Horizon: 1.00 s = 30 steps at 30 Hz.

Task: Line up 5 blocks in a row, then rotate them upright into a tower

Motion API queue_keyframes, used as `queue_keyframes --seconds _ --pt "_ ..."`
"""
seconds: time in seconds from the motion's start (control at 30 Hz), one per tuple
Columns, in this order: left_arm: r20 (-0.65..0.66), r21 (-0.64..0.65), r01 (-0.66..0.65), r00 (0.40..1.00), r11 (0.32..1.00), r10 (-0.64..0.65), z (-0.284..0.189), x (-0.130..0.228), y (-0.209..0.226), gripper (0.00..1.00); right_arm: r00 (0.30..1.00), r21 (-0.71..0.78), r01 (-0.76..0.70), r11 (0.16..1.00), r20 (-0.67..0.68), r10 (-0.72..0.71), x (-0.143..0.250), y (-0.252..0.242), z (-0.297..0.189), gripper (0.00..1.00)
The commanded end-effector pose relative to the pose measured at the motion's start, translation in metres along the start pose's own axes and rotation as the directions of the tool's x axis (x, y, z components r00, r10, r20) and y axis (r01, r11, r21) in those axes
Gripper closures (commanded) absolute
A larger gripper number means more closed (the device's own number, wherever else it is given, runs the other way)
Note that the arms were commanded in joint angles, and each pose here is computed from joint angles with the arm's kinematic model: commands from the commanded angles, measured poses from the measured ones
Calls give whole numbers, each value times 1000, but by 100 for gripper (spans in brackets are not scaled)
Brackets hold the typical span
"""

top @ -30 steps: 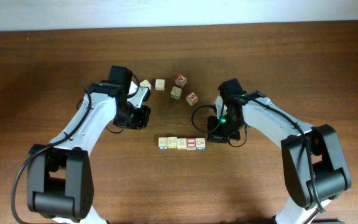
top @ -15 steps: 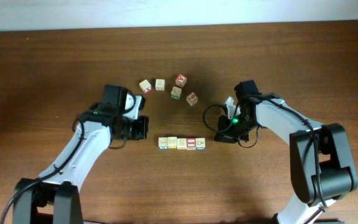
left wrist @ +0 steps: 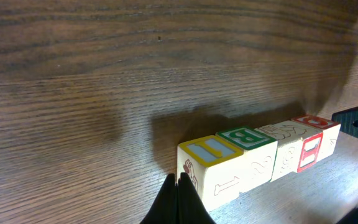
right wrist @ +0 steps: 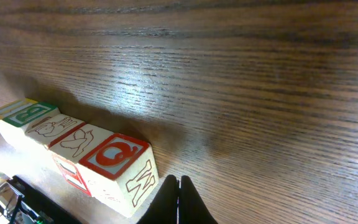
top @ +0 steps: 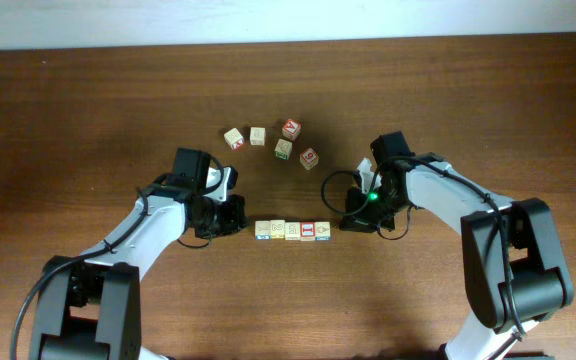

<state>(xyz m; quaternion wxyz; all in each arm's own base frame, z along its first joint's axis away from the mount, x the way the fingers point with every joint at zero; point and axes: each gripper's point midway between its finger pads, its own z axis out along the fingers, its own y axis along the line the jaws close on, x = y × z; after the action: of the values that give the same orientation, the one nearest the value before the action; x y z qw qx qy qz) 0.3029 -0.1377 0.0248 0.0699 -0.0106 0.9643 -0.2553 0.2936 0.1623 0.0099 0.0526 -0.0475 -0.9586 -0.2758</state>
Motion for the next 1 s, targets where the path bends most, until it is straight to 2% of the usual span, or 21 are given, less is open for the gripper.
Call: queue_keyframes --seconds 0.0,0.5,0.97 --pt "-30 16 11 999 1000 -10 5 8 -3 100 1000 -5 6 1000 9 -6 1 4 -3 96" --pt "-18 -75 36 999 997 -37 11 9 3 100 1000 -4 6 1000 9 -6 1 4 -3 96" --pt "-49 -73 43 998 996 -47 17 19 7 100 1000 -2 11 1000 10 -11 1 5 -2 96"
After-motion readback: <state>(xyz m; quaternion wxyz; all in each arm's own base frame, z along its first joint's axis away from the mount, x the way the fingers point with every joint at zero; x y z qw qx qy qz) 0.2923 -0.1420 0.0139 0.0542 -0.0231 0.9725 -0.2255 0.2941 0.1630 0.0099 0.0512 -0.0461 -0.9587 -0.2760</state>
